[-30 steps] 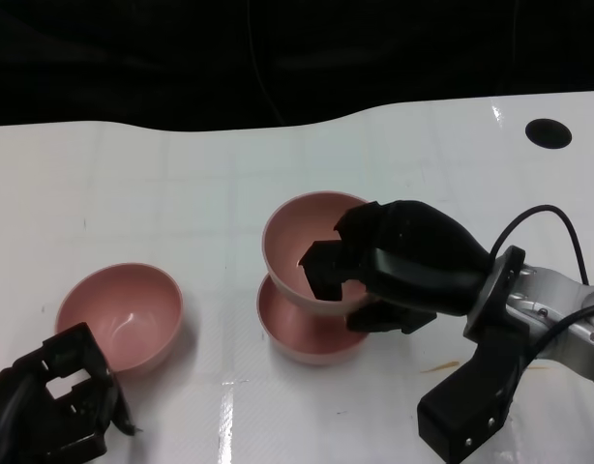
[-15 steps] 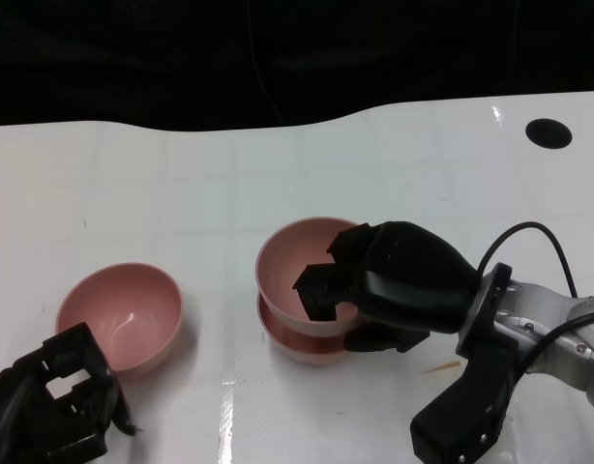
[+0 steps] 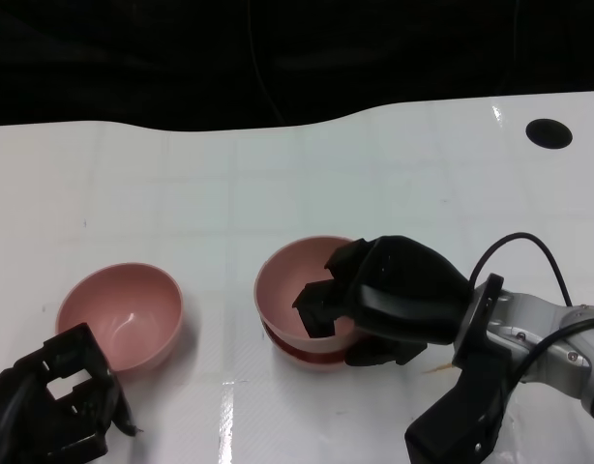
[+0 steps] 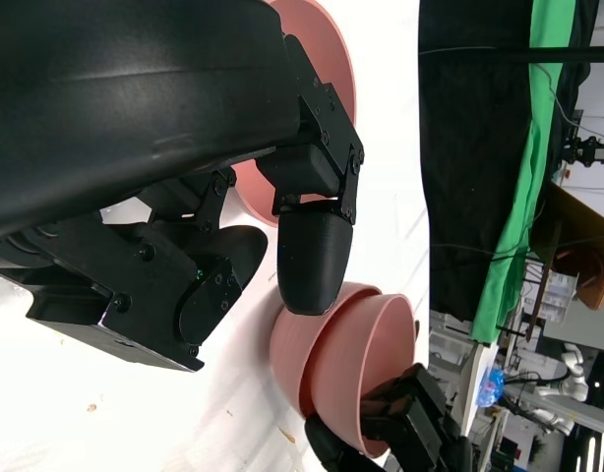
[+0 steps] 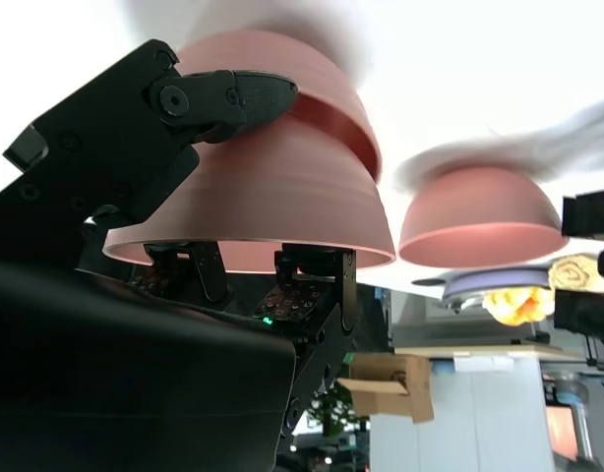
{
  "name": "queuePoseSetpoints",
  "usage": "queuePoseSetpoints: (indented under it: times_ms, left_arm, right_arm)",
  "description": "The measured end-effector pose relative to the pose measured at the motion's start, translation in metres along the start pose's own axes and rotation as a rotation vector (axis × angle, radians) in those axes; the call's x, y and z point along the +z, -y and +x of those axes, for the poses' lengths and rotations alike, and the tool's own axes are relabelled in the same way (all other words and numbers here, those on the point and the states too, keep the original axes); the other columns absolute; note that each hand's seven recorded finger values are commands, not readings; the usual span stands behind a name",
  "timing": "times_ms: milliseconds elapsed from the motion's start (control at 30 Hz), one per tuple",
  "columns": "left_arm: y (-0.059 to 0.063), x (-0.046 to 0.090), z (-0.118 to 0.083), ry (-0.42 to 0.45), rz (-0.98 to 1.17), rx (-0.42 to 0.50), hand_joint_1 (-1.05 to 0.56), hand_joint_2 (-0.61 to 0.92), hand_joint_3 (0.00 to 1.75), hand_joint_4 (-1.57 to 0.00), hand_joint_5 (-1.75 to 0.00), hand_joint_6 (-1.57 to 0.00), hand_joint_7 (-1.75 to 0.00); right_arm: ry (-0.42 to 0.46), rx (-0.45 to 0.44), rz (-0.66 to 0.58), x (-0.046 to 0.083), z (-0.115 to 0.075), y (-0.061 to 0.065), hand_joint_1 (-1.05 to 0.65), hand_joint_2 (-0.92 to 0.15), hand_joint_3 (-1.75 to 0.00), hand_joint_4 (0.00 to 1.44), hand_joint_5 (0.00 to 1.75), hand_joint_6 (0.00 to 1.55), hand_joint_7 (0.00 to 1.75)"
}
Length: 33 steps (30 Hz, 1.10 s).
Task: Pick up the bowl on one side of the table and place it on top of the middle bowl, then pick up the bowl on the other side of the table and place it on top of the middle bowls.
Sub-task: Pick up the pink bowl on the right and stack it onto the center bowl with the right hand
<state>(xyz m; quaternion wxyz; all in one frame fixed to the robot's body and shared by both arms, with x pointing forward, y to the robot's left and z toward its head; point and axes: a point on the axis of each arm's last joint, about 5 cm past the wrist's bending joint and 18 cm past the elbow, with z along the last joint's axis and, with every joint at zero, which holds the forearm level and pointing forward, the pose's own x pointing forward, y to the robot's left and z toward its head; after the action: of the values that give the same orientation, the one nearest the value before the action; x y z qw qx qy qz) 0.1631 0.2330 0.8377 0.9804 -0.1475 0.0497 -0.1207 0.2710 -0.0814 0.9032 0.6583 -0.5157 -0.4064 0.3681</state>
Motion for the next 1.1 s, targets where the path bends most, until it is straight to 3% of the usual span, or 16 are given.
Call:
queuePoseSetpoints:
  times_ms: [133, 367, 600, 700, 733, 800, 833, 867, 900, 967, 1000, 1100]
  left_arm:
    - [0.0001, 0.0000, 0.0000, 0.001, 0.003, 0.000, 0.02, 0.58, 1.27, -0.79, -1.75, -0.71, -1.63]
    - [0.0001, 0.0001, 0.0000, 0.002, 0.002, -0.001, 0.01, 0.57, 1.27, -0.79, -1.75, -0.71, -1.63]
    - [0.0002, 0.0000, 0.0001, 0.002, 0.003, 0.000, 0.01, 0.58, 1.27, -0.79, -1.75, -0.71, -1.62]
    - [0.0002, 0.0001, 0.0001, 0.002, 0.003, 0.000, 0.01, 0.58, 1.27, -0.79, -1.75, -0.72, -1.61]
    - [0.0002, 0.0001, 0.0002, 0.002, 0.003, -0.001, 0.01, 0.58, 1.27, -0.79, -1.75, -0.72, -1.61]
    - [0.0002, 0.0001, 0.0001, 0.002, 0.003, -0.001, 0.02, 0.58, 1.27, -0.79, -1.75, -0.72, -1.61]
    - [0.0002, 0.0001, 0.0001, 0.002, 0.003, -0.001, 0.02, 0.58, 1.27, -0.79, -1.75, -0.72, -1.61]
    - [0.0002, 0.0001, 0.0001, 0.002, 0.003, 0.000, 0.02, 0.58, 1.27, -0.79, -1.75, -0.72, -1.61]
    - [0.0002, 0.0001, 0.0001, 0.002, 0.003, 0.000, 0.02, 0.58, 1.27, -0.79, -1.75, -0.72, -1.61]
    - [0.0002, 0.0000, 0.0001, 0.002, 0.003, 0.000, 0.02, 0.58, 1.27, -0.78, -1.75, -0.72, -1.60]
    - [0.0003, 0.0000, 0.0000, 0.002, 0.003, 0.000, 0.02, 0.58, 1.27, -0.78, -1.75, -0.72, -1.60]
    - [0.0003, 0.0000, 0.0000, 0.002, 0.002, 0.000, 0.02, 0.58, 1.28, -0.78, -1.75, -0.71, -1.60]
  right_arm:
    - [0.001, 0.011, 0.000, -0.0004, 0.0015, -0.0007, -0.21, -0.69, -0.58, 0.92, 1.75, 0.73, 1.45]
    - [-0.015, 0.006, -0.002, -0.0047, 0.0021, -0.0009, -0.22, -0.71, -0.56, 0.92, 1.75, 0.68, 1.61]
    - [-0.025, -0.006, 0.008, -0.0058, 0.0016, -0.0037, -0.21, -0.71, -0.54, 0.91, 1.75, 0.69, 1.61]
    - [-0.031, -0.032, 0.004, -0.0061, 0.0010, -0.0053, -0.32, -0.75, -0.48, 0.86, 1.75, 0.80, 1.28]
    - [-0.032, -0.040, -0.001, -0.0062, 0.0010, -0.0055, -0.39, -0.78, -0.46, 0.85, 1.67, 0.82, 1.17]
    - [-0.037, -0.051, -0.007, -0.0065, 0.0010, -0.0057, -0.50, -0.87, -0.35, 0.88, 1.42, 0.91, 0.79]
    - [-0.040, -0.057, -0.009, -0.0067, 0.0010, -0.0056, -0.56, -0.90, -0.35, 0.92, 1.18, 0.94, 0.54]
    - [-0.044, -0.056, -0.014, -0.0069, 0.0009, -0.0057, -0.63, -0.91, -0.36, 0.97, 0.81, 0.96, 0.27]
    - [-0.046, -0.050, -0.019, -0.0072, 0.0008, -0.0057, -0.68, -0.92, -0.38, 1.01, 0.53, 0.94, 0.14]
    - [-0.058, -0.032, -0.032, -0.0081, 0.0002, -0.0053, -0.75, -0.92, -0.43, 0.99, 0.20, 0.85, 0.03]
    - [-0.065, -0.016, -0.039, -0.0088, -0.0002, -0.0047, -0.79, -0.92, -0.44, 0.91, 0.11, 0.77, 0.01]
    - [-0.079, 0.035, -0.054, -0.0094, -0.0004, -0.0025, -0.86, -0.92, -0.46, 0.70, 0.01, 0.60, 0.00]
